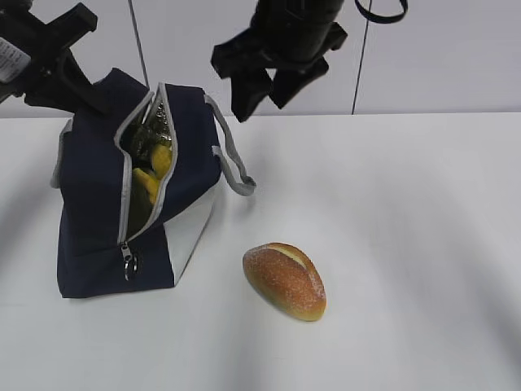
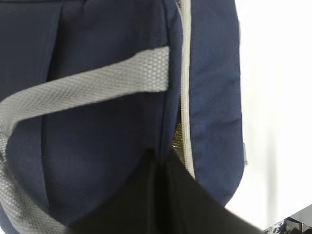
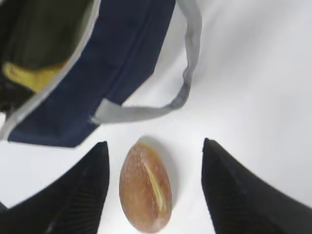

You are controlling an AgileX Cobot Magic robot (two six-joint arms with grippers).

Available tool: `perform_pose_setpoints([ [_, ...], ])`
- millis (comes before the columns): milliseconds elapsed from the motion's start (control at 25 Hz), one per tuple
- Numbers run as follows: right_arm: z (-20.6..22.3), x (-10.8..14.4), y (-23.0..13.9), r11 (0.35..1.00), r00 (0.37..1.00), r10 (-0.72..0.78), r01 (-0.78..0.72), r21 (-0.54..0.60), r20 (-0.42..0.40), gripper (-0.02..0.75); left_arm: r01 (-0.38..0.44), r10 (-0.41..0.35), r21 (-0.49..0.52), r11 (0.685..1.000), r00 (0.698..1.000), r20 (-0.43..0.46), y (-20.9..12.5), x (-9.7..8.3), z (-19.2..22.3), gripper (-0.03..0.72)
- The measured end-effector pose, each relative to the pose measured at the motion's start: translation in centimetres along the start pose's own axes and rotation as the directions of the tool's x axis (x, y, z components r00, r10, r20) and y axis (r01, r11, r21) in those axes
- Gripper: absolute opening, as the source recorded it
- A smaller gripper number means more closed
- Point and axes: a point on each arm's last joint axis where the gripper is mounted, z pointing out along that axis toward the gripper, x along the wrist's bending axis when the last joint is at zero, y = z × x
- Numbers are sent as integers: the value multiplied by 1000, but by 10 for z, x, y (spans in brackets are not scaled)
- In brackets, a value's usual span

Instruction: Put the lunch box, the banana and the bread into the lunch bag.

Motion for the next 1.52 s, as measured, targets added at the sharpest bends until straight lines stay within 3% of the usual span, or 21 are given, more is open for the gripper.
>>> perform_pose_setpoints([
  [360, 24, 9, -87, 960, 999, -27, 38, 279, -43, 443, -1, 1, 1, 1000, 1000, 0, 0, 0, 0, -3],
  [600, 35, 18, -132, 974, 995, -49, 67, 218, -91, 454, -2, 2, 2, 1000, 1000, 0, 0, 0, 0, -3],
  [920, 51, 19, -146, 985, 994, -81, 92, 145, -79, 623, -4, 4, 3, 1000, 1000, 0, 0, 0, 0, -3],
  [1200, 81, 19, -145, 982, 985, -115, 132, 134, -128, 636, -4, 4, 5, 1000, 1000, 0, 0, 0, 0, -3],
  [1520, 125, 14, -148, 982, 987, -103, 120, 149, -122, 637, -4, 4, 6, 1000, 1000, 0, -1, 0, 0, -3],
])
